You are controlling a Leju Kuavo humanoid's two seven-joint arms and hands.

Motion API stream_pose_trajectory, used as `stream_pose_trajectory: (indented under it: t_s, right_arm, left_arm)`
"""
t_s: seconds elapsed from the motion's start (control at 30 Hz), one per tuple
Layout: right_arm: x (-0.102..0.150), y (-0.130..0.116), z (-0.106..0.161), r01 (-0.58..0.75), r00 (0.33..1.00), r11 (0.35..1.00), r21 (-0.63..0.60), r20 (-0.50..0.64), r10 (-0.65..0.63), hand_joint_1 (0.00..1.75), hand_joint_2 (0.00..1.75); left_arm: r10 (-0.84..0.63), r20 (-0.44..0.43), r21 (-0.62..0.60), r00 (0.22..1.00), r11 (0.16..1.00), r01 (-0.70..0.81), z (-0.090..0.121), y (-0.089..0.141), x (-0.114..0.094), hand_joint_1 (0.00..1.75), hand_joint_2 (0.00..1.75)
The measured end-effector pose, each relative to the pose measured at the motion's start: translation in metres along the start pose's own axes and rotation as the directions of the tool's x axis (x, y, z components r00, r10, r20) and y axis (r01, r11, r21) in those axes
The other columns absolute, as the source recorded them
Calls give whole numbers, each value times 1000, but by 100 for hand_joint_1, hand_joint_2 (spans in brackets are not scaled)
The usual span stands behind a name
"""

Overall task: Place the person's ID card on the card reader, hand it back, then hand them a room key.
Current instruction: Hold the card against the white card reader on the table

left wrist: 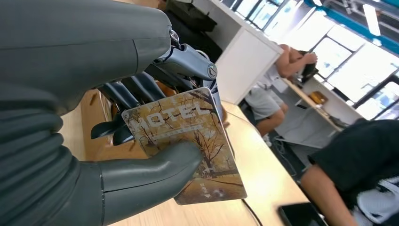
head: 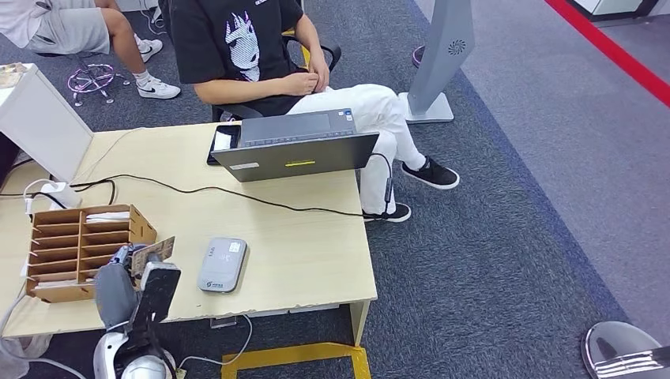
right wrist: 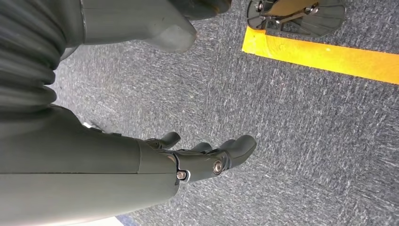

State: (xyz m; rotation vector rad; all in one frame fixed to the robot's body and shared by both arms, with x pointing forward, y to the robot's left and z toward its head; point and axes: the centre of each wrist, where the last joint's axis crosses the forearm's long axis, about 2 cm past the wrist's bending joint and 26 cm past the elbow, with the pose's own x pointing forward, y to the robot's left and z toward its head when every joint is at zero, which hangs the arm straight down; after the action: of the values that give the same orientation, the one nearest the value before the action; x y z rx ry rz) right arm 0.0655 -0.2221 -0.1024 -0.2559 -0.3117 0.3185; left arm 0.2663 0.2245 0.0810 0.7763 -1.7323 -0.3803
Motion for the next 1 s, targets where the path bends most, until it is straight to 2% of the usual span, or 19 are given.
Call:
stream_pose_trajectory:
  t_s: [0.13,0.27,0.5,0.83,1.0]
  right_arm:
    - [0,0,0,-4,1000,1000,-1,-4,4,0,175]
    - [0,0,0,-6,1000,1000,-1,-7,6,0,175]
    - [0,-1,0,-7,1000,1000,-2,-9,7,0,175]
    - [0,-1,0,-11,1000,1000,-4,-7,11,0,175]
    - [0,-1,0,-13,1000,1000,-3,-2,13,0,175]
  left_arm:
    - [22,-93,-9,995,1000,-23,-14,10,-15,175,175]
    - [25,-177,-43,984,999,-33,-18,12,-26,175,175]
    - [8,-237,-78,971,997,-27,-19,12,-35,175,175]
    - [1,-178,-99,984,995,-19,-22,9,-30,175,175]
    - [13,-98,-128,995,991,-25,-23,3,-16,175,175]
